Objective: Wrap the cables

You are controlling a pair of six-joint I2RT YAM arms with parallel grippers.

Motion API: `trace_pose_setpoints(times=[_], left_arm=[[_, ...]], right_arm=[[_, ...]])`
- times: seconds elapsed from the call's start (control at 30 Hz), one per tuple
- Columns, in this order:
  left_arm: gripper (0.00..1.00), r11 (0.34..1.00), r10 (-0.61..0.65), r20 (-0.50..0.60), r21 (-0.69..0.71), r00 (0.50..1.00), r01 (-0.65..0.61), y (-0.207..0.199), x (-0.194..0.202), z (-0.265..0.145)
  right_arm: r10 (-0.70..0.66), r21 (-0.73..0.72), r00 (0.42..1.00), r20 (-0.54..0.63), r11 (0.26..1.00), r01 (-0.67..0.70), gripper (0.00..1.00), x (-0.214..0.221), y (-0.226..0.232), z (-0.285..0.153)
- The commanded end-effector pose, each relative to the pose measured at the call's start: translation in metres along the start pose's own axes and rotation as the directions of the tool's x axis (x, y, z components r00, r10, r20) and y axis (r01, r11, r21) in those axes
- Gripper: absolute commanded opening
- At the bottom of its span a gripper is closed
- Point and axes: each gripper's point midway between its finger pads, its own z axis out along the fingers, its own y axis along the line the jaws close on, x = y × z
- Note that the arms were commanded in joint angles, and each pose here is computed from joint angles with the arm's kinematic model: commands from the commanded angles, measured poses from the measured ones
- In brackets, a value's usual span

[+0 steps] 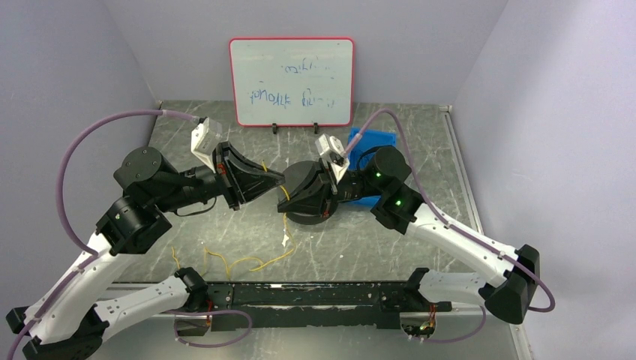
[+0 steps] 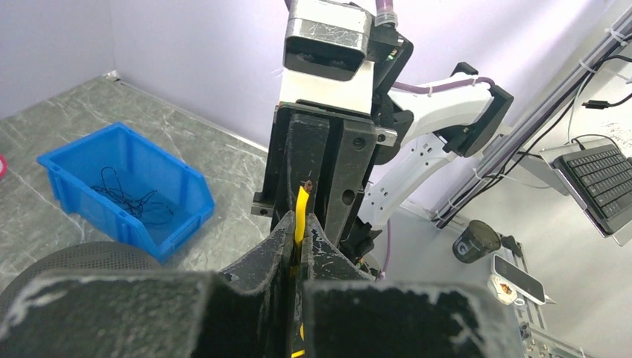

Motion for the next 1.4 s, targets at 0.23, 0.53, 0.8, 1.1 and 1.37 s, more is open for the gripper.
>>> trace_pose_setpoints(times=[0.23,0.53,0.8,1.1,1.37], left_arm=[[0.54,0.997,0.020,0.051,-0.078,0.998,-0.015,0.014,-0.005,-0.002],[0.66,0.954,0.050,0.022,-0.297,0.998,-0.042,0.055,0.002,-0.012],[0.67,0.904,0.070,-0.019,-0.421,0.997,-0.072,0.082,0.009,-0.016],[0.68,0.897,0.065,-0.036,-0.435,0.997,-0.075,0.090,0.014,-0.011],[0.70,0.820,0.007,-0.096,-0.570,0.995,-0.061,0.125,0.040,-0.013]], right_arm=[[-0.039,0.274,0.999,-0.002,0.961,0.038,0.00,-0.004,-0.020,-0.027],[-0.007,0.799,0.996,-0.088,0.596,0.075,0.00,-0.026,-0.075,-0.116],[-0.080,0.980,0.994,-0.073,0.179,0.087,0.00,-0.084,-0.058,-0.217],[-0.212,0.974,0.977,0.010,-0.218,-0.058,0.00,-0.161,-0.012,-0.309],[-0.437,0.886,0.897,0.071,-0.386,-0.258,0.00,-0.229,0.053,-0.376]])
